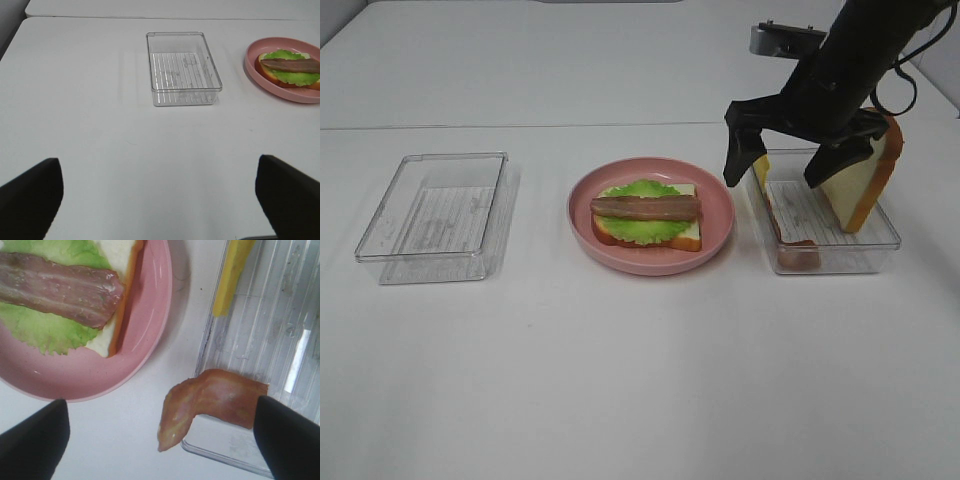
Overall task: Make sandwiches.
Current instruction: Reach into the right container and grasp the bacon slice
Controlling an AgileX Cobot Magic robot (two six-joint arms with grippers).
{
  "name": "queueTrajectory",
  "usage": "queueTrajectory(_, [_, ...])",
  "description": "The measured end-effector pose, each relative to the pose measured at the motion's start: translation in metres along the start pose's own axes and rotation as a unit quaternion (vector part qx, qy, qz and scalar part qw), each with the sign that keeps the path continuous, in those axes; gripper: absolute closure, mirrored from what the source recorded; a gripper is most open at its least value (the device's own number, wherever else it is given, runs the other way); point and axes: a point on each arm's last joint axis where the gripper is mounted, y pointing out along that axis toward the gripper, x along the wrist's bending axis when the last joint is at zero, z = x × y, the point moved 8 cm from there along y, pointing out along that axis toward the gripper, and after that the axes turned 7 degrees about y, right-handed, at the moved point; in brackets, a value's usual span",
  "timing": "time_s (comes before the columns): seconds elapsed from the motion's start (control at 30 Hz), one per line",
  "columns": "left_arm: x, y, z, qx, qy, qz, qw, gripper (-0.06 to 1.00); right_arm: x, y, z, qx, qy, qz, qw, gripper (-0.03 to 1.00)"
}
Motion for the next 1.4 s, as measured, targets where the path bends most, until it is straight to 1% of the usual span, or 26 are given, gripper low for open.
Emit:
queueTrajectory(0.07, [0.0,0.0,0.0,0.0,0.0,0.0,1.0,-0.03,-0.005,0.019,0.003,0.022,-0.002,0.005,1.0,0.07])
queueTrajectory(0.13, [0.0,0.0,0.0,0.0,0.0,0.0,1.0,-0.03,-0.007,0.024,0.004,0.027,-0.004,0.008,1.0,0.07])
queueTrajectory(0.17, [0.0,0.0,0.0,0.0,0.0,0.0,1.0,-0.03,-0.011,0.03,0.004,0.034,-0.01,0.017,0.999,0.07])
queueTrajectory(0.33, [0.0,0.0,0.0,0.0,0.0,0.0,1.0,-0.03,-0.019,0.034,0.003,0.031,-0.023,0.038,0.999,0.07])
queueTrajectory(0.93, [0.0,0.0,0.0,0.0,0.0,0.0,1.0,-0.03,-0.022,0.04,0.005,0.04,-0.024,0.042,0.998,0.1])
queueTrajectory(1.0, [0.0,0.0,0.0,0.0,0.0,0.0,1.0,-0.03,-0.022,0.04,0.005,0.04,-0.024,0.042,0.998,0.12])
queueTrajectory(1.03, [0.0,0.0,0.0,0.0,0.0,0.0,1.0,-0.03,-0.022,0.04,0.005,0.04,-0.024,0.042,0.998,0.17])
queueTrajectory(1.07, [0.0,0.0,0.0,0.0,0.0,0.0,1.0,-0.03,-0.022,0.04,0.005,0.04,-0.024,0.042,0.998,0.17])
queueTrajectory(1.1, [0.0,0.0,0.0,0.0,0.0,0.0,1.0,-0.03,-0.023,0.04,0.005,0.04,-0.025,0.043,0.998,0.2])
queueTrajectory(1.13, [0.0,0.0,0.0,0.0,0.0,0.0,1.0,-0.03,-0.023,0.04,0.005,0.04,-0.026,0.044,0.998,0.29])
queueTrajectory(1.17, [0.0,0.0,0.0,0.0,0.0,0.0,1.0,-0.03,-0.023,0.04,0.005,0.04,-0.026,0.044,0.998,0.29])
queueTrajectory(1.2, [0.0,0.0,0.0,0.0,0.0,0.0,1.0,-0.03,-0.023,0.04,0.005,0.04,-0.026,0.044,0.998,0.34])
queueTrajectory(1.23, [0.0,0.0,0.0,0.0,0.0,0.0,1.0,-0.03,-0.023,0.04,0.005,0.04,-0.026,0.045,0.998,0.43])
queueTrajectory(1.27, [0.0,0.0,0.0,0.0,0.0,0.0,1.0,-0.03,-0.023,0.04,0.005,0.04,-0.026,0.045,0.998,0.43])
queueTrajectory(1.3, [0.0,0.0,0.0,0.0,0.0,0.0,1.0,-0.03,-0.023,0.04,0.005,0.04,-0.026,0.045,0.998,0.5])
queueTrajectory(1.4, [0.0,0.0,0.0,0.0,0.0,0.0,1.0,-0.03,-0.023,0.04,0.005,0.04,-0.026,0.045,0.998,0.54])
